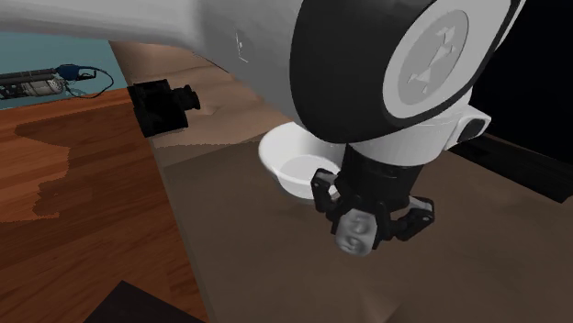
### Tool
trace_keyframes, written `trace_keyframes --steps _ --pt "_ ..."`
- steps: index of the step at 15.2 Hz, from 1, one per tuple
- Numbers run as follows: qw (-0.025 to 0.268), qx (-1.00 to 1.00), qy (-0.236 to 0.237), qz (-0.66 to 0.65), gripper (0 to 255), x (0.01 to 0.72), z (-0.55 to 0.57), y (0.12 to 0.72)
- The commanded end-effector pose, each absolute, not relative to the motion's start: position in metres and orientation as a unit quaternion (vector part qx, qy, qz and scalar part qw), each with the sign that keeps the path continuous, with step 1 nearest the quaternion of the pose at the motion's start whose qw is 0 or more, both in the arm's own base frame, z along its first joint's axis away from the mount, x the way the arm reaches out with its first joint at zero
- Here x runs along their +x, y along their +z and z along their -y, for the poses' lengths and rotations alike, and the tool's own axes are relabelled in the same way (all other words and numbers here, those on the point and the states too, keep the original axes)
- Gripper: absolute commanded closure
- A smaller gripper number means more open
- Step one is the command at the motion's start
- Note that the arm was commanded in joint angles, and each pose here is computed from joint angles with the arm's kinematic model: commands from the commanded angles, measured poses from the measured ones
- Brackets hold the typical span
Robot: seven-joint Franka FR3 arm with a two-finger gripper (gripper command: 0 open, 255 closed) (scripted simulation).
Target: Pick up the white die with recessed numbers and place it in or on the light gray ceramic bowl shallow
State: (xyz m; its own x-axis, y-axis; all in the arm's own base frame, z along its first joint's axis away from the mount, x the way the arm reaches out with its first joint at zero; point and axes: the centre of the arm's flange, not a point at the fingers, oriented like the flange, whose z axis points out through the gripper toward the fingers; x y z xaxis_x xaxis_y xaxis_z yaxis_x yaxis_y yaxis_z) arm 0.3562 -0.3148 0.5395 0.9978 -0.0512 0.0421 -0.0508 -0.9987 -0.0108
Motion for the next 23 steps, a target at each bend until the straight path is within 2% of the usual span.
trace_keyframes --steps 1,23 --pt "0.005 -0.999 -0.021 -0.026 255 0.356 0.314 0.549" --pt "0.005 -0.999 -0.021 -0.026 255 0.356 0.314 0.665"
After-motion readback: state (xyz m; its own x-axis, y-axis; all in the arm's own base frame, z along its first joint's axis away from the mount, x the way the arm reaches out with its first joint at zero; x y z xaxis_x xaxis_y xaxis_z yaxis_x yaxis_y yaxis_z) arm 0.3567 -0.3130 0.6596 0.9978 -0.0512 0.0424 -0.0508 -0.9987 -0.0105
